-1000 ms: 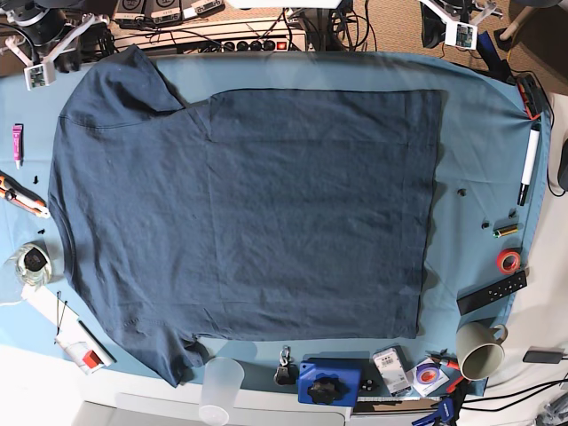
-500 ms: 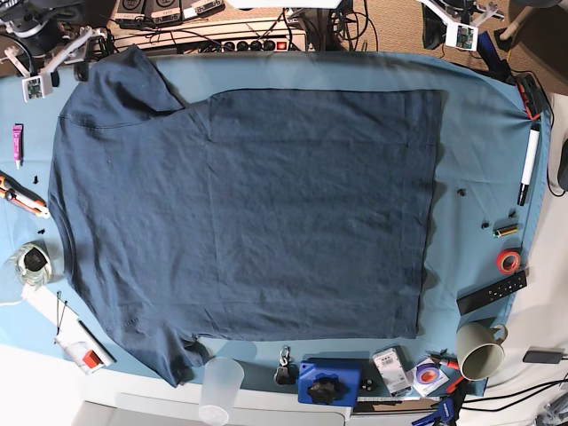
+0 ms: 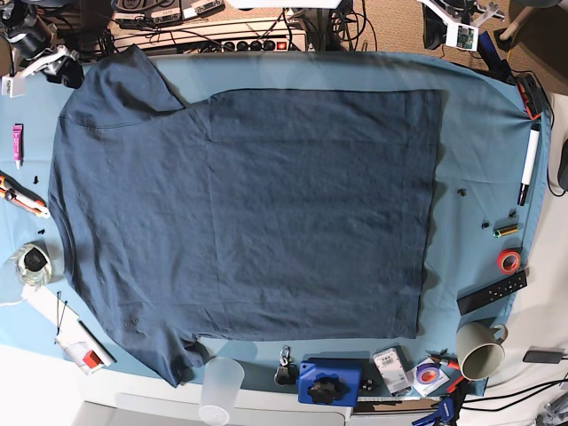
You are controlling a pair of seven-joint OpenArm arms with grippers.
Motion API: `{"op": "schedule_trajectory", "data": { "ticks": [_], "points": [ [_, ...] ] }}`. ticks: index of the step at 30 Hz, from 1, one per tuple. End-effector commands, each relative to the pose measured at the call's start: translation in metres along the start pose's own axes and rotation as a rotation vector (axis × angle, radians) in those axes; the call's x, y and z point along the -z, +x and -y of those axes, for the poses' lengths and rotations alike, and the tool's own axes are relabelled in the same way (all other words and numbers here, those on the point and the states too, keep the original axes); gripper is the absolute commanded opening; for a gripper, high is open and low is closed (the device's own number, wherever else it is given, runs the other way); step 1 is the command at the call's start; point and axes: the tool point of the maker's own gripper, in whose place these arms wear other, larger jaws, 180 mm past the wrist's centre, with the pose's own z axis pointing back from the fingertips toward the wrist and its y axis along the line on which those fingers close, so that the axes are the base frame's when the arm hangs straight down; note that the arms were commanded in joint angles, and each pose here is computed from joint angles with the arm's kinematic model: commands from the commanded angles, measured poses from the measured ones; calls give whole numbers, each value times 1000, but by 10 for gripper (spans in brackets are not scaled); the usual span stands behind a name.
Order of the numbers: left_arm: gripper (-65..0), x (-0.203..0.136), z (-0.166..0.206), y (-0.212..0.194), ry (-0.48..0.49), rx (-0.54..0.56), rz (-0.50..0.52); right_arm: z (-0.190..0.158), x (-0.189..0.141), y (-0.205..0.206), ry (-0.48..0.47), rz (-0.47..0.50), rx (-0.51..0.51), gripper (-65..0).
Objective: Fold the T-shirt properly
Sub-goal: 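Lower both grippers to the shirt's shoulder corners and grasp them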
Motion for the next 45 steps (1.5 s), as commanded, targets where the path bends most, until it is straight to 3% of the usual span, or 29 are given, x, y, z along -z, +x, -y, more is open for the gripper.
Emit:
{"op": "schedule_trajectory", "data": {
  "ticks": [1, 13, 18, 29, 33, 37, 45],
  "points": [
    [-650, -4, 1, 5, -5, 4, 17, -2, -2, 12, 27, 38, -3, -333],
    [-650, -1, 0, 15, -1, 6, 62, 8, 24, -4, 97, 33, 194, -334],
    [-650, 7, -1, 29, -1, 14, 106, -12, 33, -22, 176, -59, 204, -334],
    [-640, 31, -6, 61, 4, 30, 152, -30, 40, -50, 213, -108, 260, -334],
    [-640, 39, -20, 75, 61, -90, 181, -29, 39, -52, 213, -121, 255, -334],
    [-640, 44, -20, 85, 60, -92, 199, -30, 39, -53, 214, -132, 253, -334],
    [-640, 51, -20, 92, -87, -311, 237, -29, 38, -53, 213, -141, 247, -334]
  ]
}}
